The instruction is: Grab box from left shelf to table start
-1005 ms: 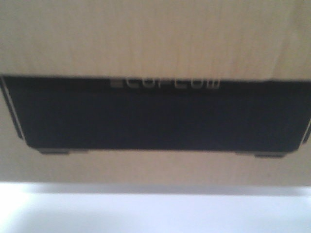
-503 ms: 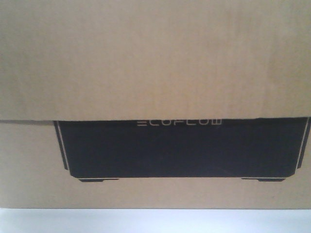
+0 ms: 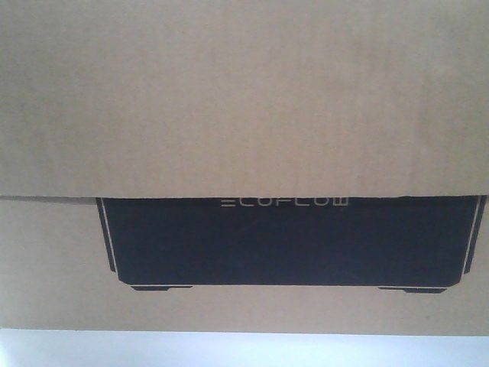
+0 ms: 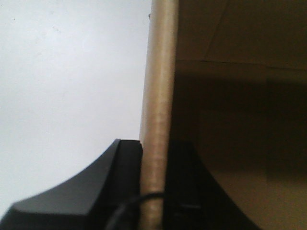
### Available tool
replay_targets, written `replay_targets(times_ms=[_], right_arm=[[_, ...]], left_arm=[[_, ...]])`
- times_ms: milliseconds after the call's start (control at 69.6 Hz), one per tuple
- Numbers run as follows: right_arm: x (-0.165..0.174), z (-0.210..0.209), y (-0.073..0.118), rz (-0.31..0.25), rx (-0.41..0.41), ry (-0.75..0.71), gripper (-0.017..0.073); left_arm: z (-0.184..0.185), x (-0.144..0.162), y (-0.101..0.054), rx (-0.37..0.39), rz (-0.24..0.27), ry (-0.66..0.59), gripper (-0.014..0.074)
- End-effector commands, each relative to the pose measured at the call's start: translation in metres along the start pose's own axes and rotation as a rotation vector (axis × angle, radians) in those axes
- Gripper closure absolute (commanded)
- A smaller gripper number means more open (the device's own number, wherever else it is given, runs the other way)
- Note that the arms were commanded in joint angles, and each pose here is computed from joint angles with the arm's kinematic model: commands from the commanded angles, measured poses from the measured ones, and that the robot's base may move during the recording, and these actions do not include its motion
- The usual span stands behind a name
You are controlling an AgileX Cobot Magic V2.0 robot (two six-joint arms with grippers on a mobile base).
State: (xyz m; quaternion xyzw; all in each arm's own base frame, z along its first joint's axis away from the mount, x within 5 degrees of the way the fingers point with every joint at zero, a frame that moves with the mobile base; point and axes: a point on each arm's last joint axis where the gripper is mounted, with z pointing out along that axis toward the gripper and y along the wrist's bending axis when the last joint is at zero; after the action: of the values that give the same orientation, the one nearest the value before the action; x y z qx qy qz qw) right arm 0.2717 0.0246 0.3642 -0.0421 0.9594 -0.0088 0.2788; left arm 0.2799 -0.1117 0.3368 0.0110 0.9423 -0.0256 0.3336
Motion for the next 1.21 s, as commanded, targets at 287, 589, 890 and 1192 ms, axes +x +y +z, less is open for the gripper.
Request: replay_targets(times_ms=[287,589,890,1192], right_arm=[[-0.012,-0.027,0.018,0.055,-0.173,-0.141,0.0003],[-0.011,-0.031,0.015,0.033,-0.133,-0.158,0.0003],[-0.007,-0.054,0.01,0.019,-0.1,-0.25,0.0008],[0.008,-0.099,0.006,0.019,-0.099,-0.388,0.008]], left_arm=[[-0.011,-0.012,-0.016,0.135,-0.047,-0.101,0.004],[-0.022,-0.02,-0.015,0.127,-0.056,-0.101,0.0027],[-0.056,-0.046,-0.005,0.022,0.006,-0.179,0.0027],[-0.097,-0.055,0.001,0.041,0.075,-0.212,0.0043]])
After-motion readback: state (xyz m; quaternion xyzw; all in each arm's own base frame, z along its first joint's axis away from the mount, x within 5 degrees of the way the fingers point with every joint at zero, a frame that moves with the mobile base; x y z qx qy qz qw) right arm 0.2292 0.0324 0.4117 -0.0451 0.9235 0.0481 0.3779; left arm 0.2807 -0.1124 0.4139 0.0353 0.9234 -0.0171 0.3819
